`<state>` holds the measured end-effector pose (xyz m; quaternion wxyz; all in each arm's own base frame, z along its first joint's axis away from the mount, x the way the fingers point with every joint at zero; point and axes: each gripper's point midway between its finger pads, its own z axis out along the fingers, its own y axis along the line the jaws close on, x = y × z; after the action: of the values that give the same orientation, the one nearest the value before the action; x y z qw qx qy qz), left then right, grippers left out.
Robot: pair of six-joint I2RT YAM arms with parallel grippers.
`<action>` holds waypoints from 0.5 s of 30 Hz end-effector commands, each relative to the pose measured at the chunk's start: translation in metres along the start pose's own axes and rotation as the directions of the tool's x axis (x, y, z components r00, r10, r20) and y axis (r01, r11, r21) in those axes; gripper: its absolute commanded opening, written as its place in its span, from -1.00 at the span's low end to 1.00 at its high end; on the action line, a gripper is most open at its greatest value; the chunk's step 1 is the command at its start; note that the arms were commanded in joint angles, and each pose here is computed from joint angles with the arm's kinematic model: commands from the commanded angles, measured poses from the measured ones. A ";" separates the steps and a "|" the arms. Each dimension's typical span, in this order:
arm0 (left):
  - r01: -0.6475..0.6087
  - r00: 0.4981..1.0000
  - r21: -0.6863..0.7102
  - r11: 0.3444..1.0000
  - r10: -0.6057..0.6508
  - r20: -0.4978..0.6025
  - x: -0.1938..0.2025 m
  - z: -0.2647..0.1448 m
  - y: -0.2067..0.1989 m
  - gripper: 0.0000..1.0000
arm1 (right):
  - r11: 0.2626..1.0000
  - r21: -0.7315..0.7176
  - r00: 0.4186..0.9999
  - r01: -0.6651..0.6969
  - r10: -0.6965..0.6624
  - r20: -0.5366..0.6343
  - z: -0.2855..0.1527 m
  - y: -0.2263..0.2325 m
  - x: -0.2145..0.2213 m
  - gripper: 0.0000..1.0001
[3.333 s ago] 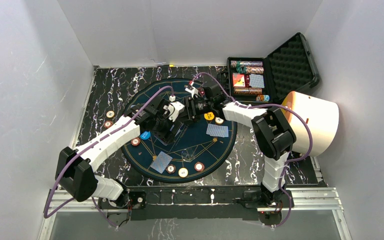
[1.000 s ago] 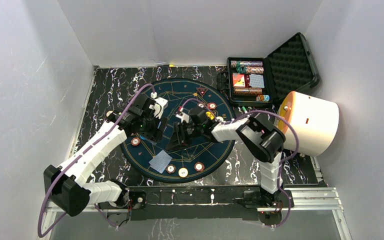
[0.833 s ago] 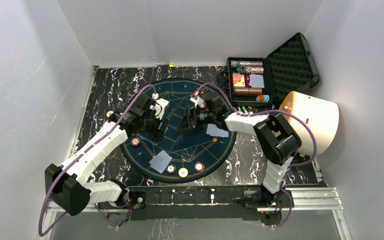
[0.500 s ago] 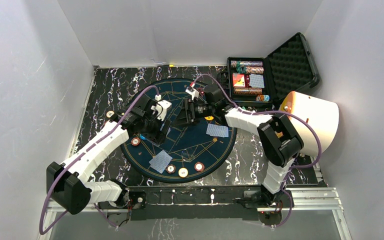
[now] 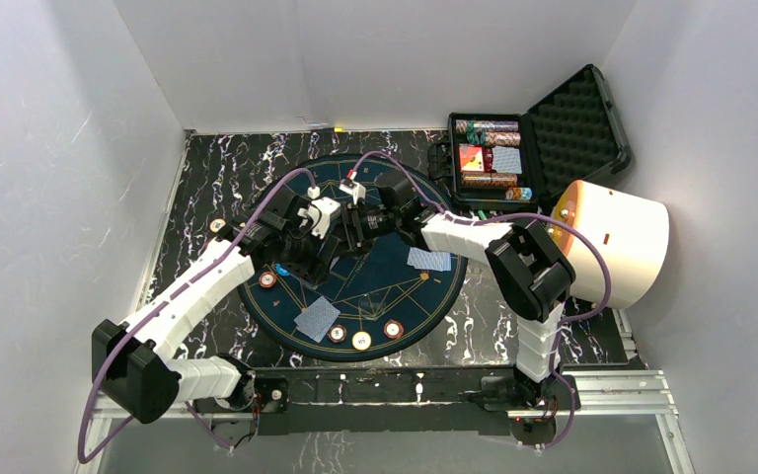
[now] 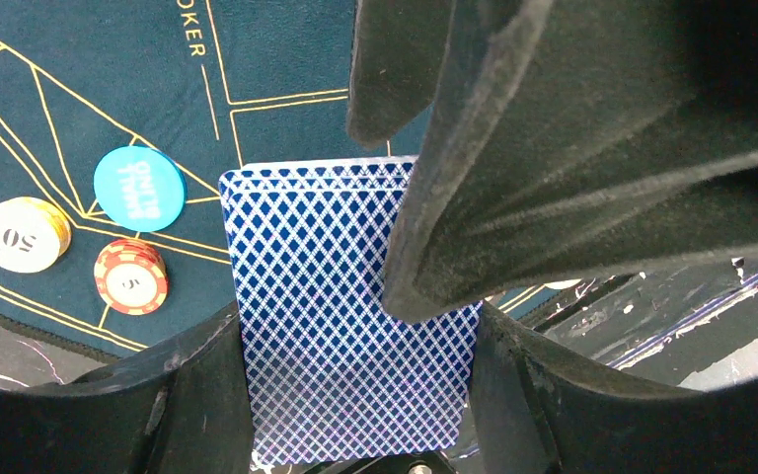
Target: Distribute texas hold em gaming equipment
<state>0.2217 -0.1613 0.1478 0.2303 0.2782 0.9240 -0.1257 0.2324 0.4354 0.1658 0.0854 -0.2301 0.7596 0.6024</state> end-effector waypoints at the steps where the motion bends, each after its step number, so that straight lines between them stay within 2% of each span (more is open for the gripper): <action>1: -0.012 1.000 0.027 1.000 0.011 0.018 -0.002 -0.002 -0.004 -1.00 | 0.997 0.002 0.997 0.077 -0.077 0.026 -0.003 0.012 -0.017 0.51; 6: -0.005 1.000 0.030 1.000 0.005 0.011 0.001 0.000 -0.005 -1.00 | 0.997 0.018 0.997 0.074 -0.074 0.032 -0.009 0.008 -0.020 0.28; 11: -0.005 1.000 0.029 1.000 0.005 0.014 0.001 -0.001 -0.005 -1.00 | 0.996 0.034 0.995 0.084 -0.086 0.047 -0.017 0.007 -0.025 0.23; 15: -0.002 1.000 0.029 1.000 0.002 0.008 0.002 0.001 -0.005 -1.00 | 0.995 0.037 0.994 0.095 -0.096 0.052 -0.021 0.009 -0.029 0.11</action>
<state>0.2185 -0.1599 0.1426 0.2224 0.2786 0.9259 -0.1251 0.2475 0.4252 0.1612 0.0970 -0.2259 0.7722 0.5859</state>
